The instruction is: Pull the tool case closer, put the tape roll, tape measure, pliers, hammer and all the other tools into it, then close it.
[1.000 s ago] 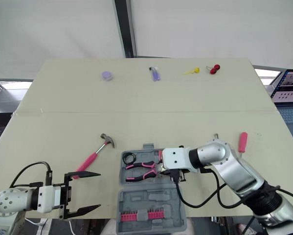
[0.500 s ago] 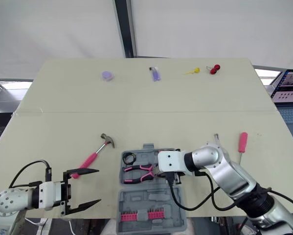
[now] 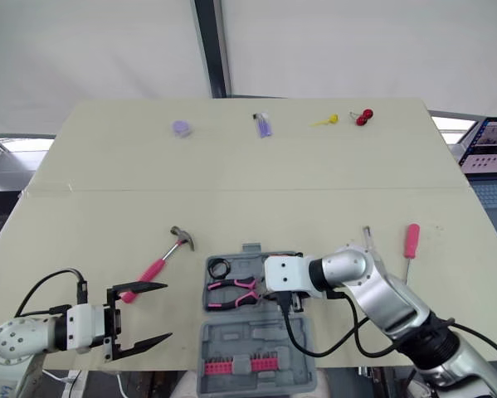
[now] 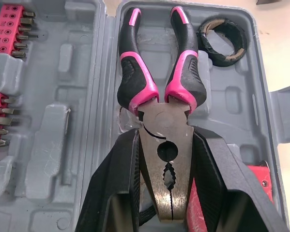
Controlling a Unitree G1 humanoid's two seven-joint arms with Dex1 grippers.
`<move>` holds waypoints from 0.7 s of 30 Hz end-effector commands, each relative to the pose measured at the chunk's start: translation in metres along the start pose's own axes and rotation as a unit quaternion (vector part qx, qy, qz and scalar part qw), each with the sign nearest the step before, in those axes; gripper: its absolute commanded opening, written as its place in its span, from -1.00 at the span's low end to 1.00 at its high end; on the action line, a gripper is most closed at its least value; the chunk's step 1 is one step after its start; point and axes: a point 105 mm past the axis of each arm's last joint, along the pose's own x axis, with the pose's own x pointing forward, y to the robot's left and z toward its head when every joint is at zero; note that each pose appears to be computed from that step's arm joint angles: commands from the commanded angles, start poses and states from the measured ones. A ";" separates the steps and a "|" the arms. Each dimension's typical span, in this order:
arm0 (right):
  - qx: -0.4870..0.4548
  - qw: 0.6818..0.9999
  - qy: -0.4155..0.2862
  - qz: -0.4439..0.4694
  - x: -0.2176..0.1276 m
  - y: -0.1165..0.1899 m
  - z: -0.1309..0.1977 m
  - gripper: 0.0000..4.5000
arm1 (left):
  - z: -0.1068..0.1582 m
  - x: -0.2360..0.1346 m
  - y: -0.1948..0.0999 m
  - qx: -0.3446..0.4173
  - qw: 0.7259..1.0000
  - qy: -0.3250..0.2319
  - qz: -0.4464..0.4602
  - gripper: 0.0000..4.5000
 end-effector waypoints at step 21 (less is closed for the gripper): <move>-0.005 1.000 0.000 0.002 0.010 0.001 0.000 -0.55 | 0.004 0.006 0.003 0.010 1.000 -0.002 0.006 1.00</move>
